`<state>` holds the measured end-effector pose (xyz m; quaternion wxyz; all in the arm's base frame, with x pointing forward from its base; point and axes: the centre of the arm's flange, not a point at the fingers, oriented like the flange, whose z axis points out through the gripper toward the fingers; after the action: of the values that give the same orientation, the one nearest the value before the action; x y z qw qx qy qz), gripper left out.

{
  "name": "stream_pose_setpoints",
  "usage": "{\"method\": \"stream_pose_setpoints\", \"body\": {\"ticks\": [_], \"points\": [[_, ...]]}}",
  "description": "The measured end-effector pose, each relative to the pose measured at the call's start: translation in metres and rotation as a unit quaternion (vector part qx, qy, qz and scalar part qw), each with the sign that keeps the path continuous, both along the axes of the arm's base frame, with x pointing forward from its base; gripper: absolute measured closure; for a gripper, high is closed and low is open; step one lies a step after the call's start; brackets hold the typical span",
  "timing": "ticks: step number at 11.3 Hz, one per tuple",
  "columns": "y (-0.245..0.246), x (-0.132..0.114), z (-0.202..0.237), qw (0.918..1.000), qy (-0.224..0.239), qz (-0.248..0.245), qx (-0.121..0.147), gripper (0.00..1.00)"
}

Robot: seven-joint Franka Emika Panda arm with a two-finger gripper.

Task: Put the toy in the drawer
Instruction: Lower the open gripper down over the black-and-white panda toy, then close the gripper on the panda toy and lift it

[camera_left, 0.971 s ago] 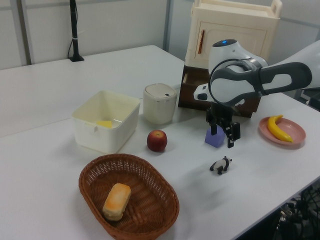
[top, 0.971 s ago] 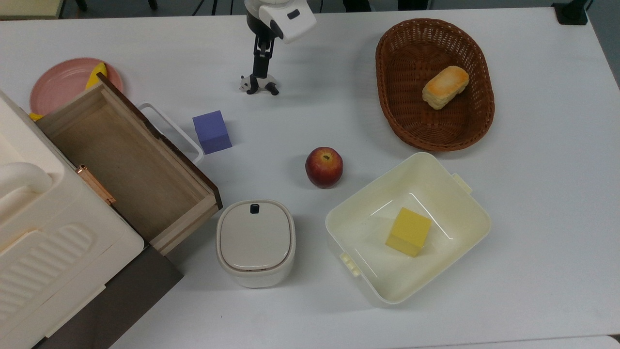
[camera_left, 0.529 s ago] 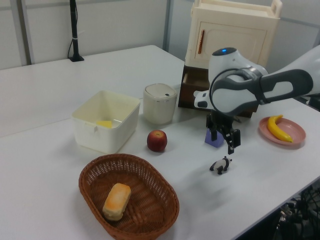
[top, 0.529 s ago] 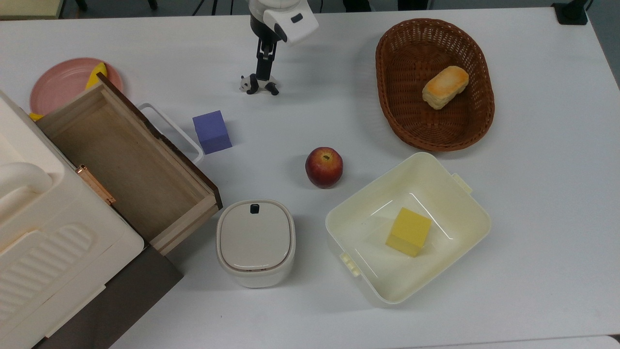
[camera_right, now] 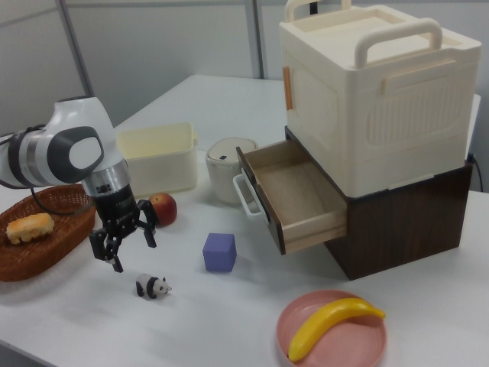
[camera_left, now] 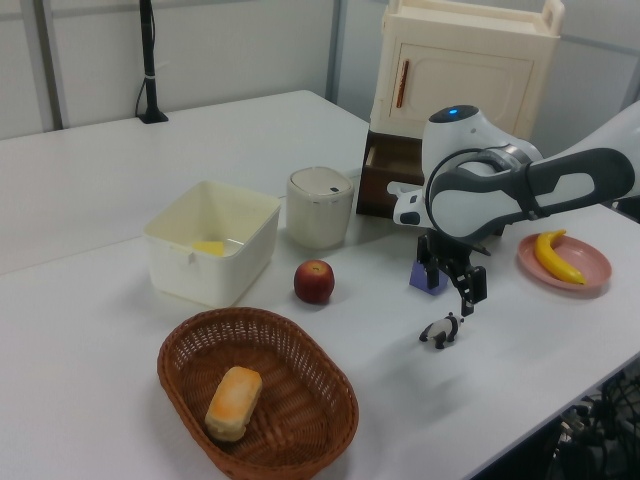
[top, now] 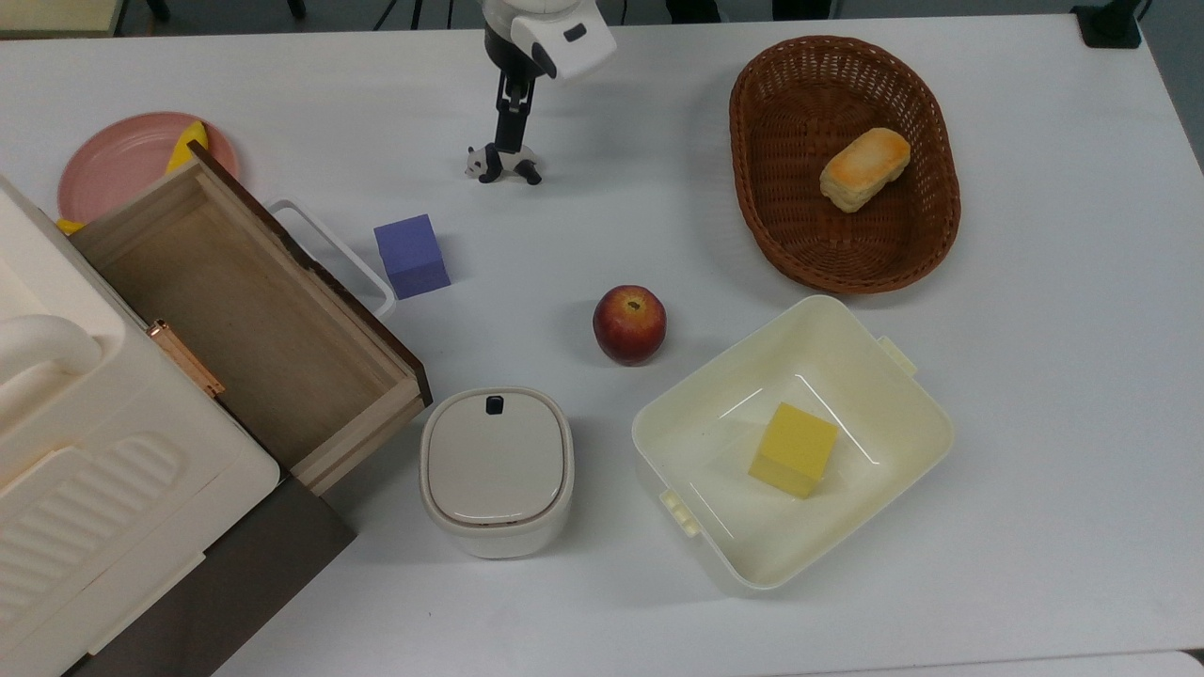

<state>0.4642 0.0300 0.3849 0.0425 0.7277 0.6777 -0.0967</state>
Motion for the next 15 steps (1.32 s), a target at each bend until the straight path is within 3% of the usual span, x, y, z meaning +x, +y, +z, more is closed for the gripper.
{"method": "stream_pose_setpoints", "body": {"ticks": [7, 11, 12, 14, 15], "points": [[-0.007, 0.01, -0.051, 0.9996, 0.004, -0.017, -0.023, 0.0], [-0.009, 0.011, -0.06, 0.9993, 0.01, -0.018, -0.031, 0.05], [-0.009, 0.011, -0.06, 0.9993, 0.01, -0.018, -0.031, 0.14], [-0.009, 0.011, -0.062, 0.9992, 0.011, -0.013, -0.037, 0.44], [-0.009, 0.011, -0.063, 0.9991, 0.013, -0.012, -0.039, 0.44]]}}
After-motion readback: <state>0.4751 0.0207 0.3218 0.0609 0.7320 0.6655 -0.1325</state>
